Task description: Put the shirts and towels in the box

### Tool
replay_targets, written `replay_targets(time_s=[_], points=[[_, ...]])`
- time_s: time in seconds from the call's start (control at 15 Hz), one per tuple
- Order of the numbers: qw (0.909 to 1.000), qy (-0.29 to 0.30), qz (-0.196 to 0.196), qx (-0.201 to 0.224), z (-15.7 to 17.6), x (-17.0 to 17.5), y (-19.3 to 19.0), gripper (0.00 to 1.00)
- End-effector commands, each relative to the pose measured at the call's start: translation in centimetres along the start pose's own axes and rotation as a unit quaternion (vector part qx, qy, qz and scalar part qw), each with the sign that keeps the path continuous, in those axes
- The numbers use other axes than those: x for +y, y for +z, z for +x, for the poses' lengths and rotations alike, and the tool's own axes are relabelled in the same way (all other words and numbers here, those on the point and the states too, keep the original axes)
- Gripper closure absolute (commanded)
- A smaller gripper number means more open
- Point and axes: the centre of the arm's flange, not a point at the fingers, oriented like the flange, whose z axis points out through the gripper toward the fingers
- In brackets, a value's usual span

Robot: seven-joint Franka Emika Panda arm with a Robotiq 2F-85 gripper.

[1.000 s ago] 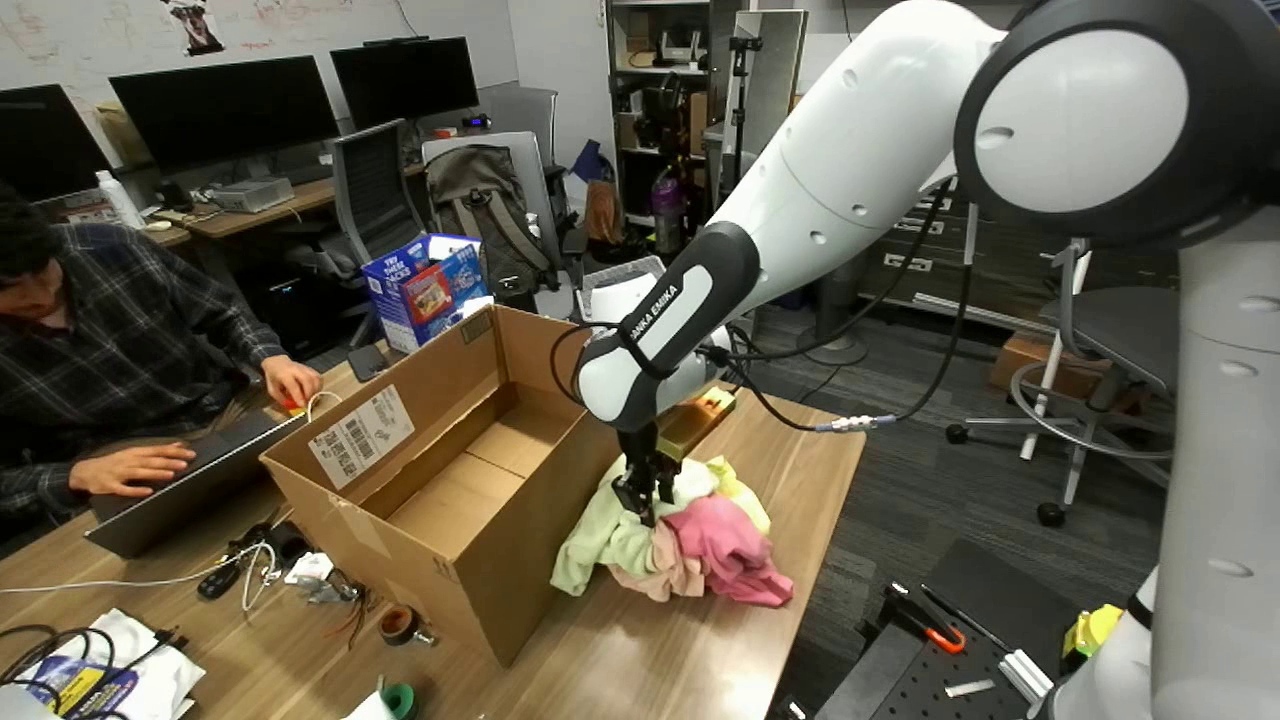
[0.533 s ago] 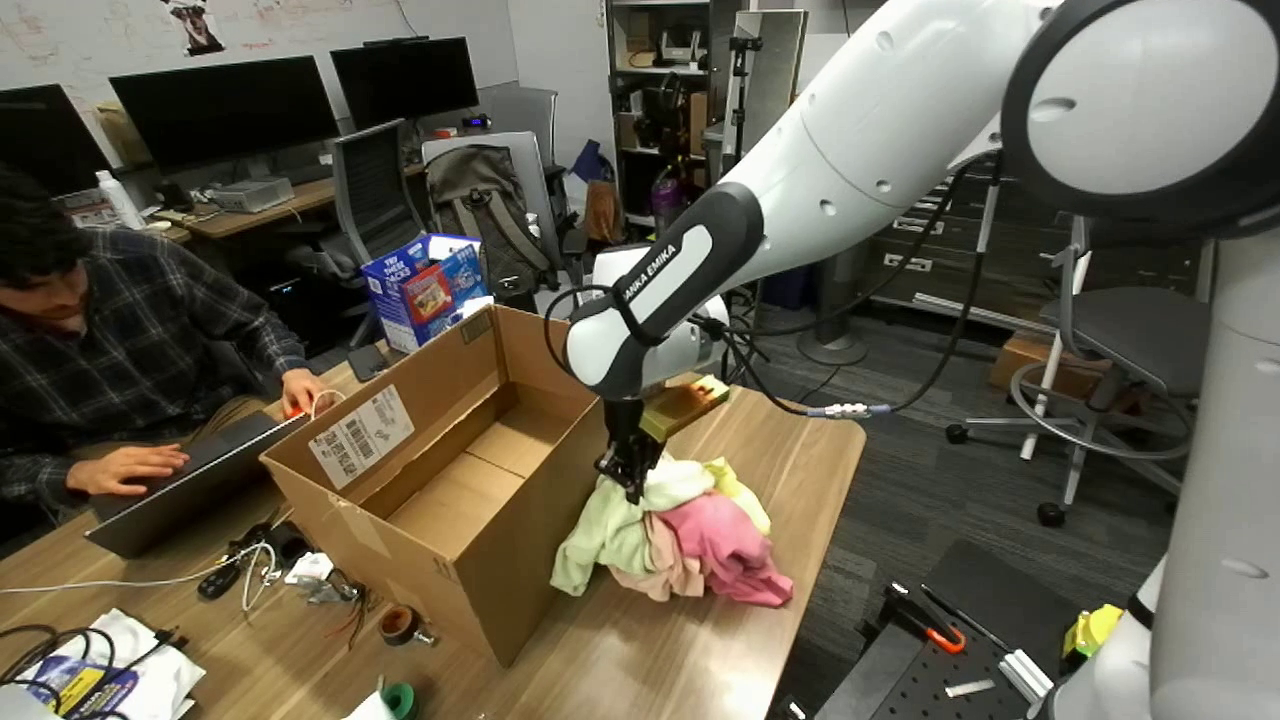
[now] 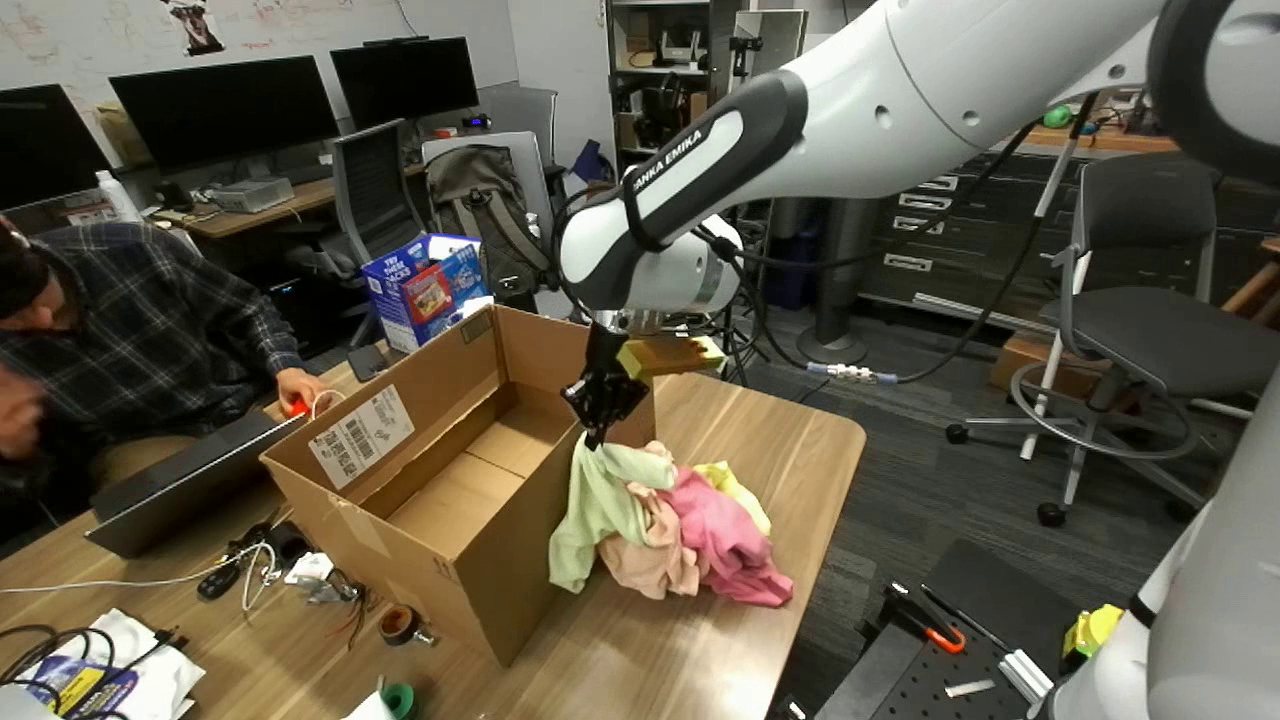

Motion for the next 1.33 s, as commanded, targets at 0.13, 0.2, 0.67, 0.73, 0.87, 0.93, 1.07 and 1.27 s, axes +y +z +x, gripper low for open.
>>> replay_targets(time_s=[0.13,0.2,0.67,0.73,0.87,0.93,1.07,1.27], points=[[0.9942,0.049,0.074,0.062,-0.4,-2.3,-6.6,1.0],[0.9923,0.052,0.085,0.073,-0.6,-3.1,-7.8,1.0],[0.9815,0.057,0.144,0.112,-2.0,-9.6,-14.7,1.0],[0.9797,0.054,0.155,0.116,-2.3,-10.6,-15.7,1.0],[0.9774,0.045,0.167,0.122,-3.1,-12.7,-17.5,1.0],[0.977,0.039,0.168,0.125,-3.7,-13.9,-18.0,1.0],[0.9775,0.033,0.165,0.128,-4.2,-16.1,-18.7,1.0],[0.9773,0.034,0.16,0.134,-4.5,-20.0,-18.2,1.0]])
